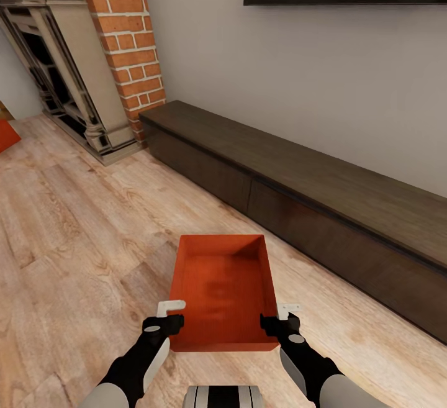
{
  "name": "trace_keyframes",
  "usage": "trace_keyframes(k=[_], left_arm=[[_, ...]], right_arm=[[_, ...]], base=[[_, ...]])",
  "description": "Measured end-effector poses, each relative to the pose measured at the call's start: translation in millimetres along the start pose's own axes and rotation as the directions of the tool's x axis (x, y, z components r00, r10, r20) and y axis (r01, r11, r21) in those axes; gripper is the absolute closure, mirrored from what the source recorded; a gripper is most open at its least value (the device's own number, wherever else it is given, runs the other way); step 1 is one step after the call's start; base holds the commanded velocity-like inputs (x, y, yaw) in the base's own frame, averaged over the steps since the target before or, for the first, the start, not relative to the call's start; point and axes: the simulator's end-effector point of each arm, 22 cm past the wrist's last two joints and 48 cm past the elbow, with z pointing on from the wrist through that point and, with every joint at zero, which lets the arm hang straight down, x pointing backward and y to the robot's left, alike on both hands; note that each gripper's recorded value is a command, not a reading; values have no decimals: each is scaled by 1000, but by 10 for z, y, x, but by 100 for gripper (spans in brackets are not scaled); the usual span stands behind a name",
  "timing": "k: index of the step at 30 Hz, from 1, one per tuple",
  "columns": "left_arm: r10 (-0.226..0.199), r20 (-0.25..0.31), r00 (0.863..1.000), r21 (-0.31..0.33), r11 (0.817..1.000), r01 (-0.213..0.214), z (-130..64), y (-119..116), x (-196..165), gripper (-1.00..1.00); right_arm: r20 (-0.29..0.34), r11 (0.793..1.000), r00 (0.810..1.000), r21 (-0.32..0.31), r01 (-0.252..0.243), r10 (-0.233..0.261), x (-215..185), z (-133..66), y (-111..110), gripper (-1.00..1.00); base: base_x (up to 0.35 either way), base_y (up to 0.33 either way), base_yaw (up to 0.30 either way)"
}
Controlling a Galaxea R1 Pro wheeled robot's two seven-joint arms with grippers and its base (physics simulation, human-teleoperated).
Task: Move the two storage containers from the living room to the garage. In the garage, place one container on the floor and stack the other container on top of it (either order is fine).
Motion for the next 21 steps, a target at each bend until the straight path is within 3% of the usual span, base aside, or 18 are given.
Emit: trace_keyframes(k=[21], left_arm=[[-2, 16, 1000, 4, 1000, 2, -10, -27, -58, -100]], right_arm=[[-5, 1000, 1000, -1, -1, 1, 11, -1, 5, -100]], base=[[0, 0, 0]])
